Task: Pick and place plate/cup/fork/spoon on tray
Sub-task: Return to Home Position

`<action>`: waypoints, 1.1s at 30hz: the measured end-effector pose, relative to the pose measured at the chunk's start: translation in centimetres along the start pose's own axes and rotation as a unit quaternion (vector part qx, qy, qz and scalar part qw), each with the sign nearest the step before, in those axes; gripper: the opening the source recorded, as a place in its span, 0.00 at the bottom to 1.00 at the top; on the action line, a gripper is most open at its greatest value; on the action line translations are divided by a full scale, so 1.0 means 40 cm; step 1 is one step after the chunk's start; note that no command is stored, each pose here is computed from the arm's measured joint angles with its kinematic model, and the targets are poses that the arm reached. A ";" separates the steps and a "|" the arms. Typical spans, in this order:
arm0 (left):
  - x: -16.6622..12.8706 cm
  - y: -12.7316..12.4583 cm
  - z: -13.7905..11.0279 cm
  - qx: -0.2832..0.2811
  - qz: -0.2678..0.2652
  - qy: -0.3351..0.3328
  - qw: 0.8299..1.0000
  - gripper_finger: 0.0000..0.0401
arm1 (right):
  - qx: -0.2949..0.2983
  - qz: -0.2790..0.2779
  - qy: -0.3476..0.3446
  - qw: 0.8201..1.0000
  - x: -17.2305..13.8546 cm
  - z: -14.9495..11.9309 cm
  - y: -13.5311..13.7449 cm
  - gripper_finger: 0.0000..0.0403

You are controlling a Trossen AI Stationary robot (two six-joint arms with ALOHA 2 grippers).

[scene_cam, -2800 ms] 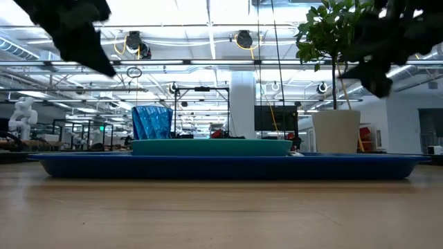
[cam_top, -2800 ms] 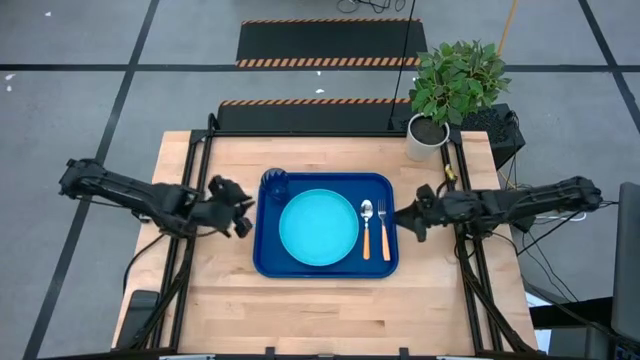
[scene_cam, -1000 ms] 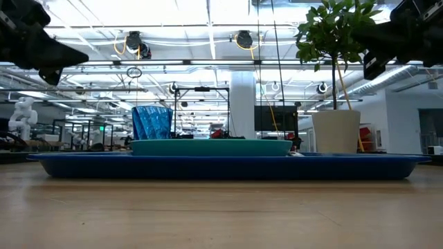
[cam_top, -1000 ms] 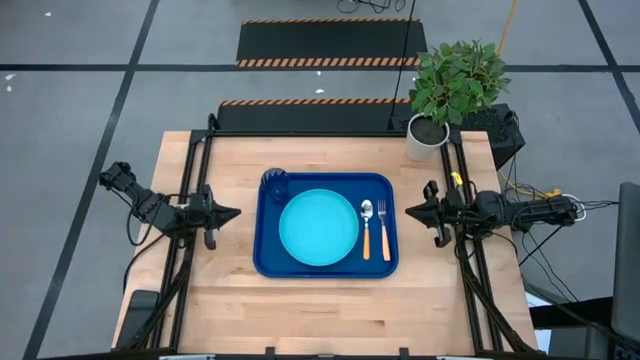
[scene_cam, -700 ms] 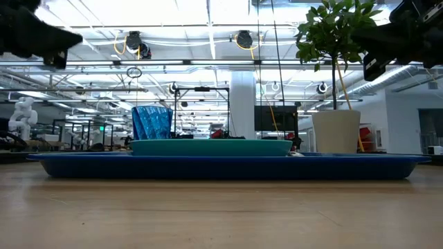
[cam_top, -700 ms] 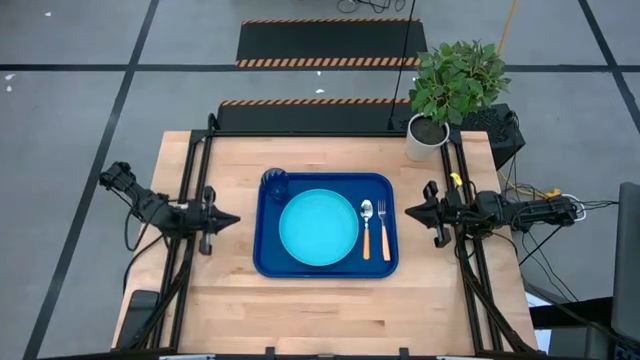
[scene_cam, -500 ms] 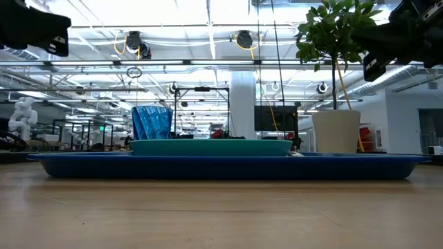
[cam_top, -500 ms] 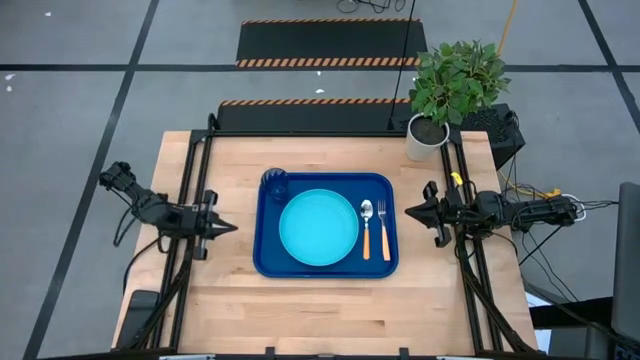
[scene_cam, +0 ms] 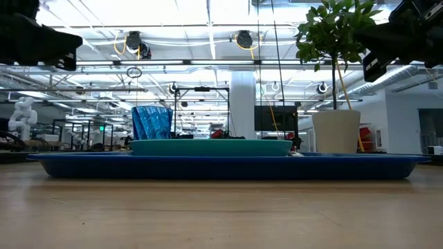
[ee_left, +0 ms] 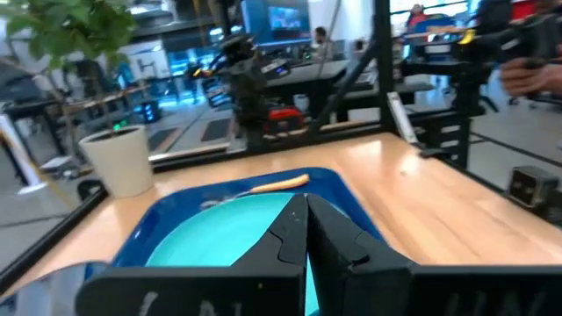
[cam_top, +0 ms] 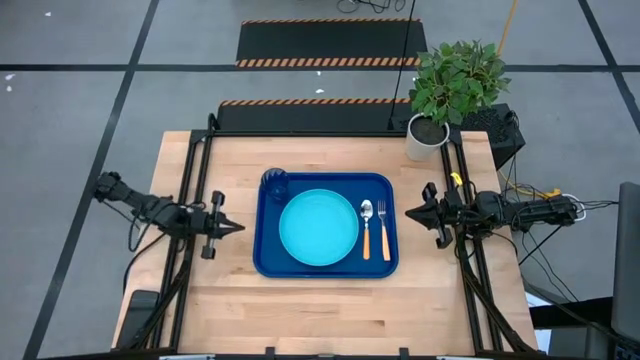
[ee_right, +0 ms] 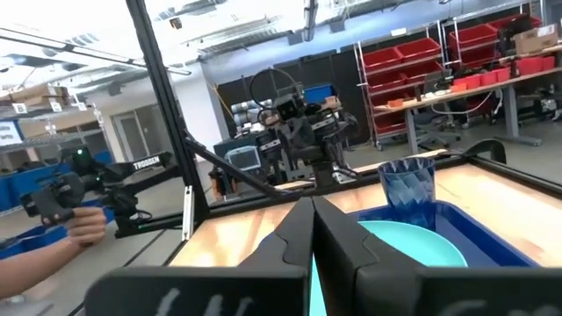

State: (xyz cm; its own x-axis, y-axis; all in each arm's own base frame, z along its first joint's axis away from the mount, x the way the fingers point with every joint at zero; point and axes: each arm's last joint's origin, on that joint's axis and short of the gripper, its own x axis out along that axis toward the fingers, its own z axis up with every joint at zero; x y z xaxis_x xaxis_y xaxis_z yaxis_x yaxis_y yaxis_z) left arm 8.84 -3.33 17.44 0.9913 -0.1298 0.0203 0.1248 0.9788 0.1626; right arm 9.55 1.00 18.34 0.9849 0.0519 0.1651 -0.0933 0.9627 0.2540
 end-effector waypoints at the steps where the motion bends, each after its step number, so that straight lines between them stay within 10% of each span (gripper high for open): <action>1: 0.001 0.004 -0.001 -0.003 0.003 0.001 1.000 0.01 | 0.000 -0.001 0.003 1.000 0.000 -0.001 0.000 0.00; 33: 0.008 0.073 -0.022 -0.108 0.061 0.023 0.992 0.08 | -0.001 -0.007 0.019 1.000 0.000 -0.010 -0.003 0.00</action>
State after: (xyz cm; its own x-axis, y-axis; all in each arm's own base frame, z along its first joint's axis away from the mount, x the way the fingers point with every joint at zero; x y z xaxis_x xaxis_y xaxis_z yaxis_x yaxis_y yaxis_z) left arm 9.57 -0.38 17.06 0.9998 -0.0053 -0.0185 0.0044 0.9986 -0.0527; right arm 9.62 1.00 17.94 0.9910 0.0491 0.1245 -0.0796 0.9640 0.2536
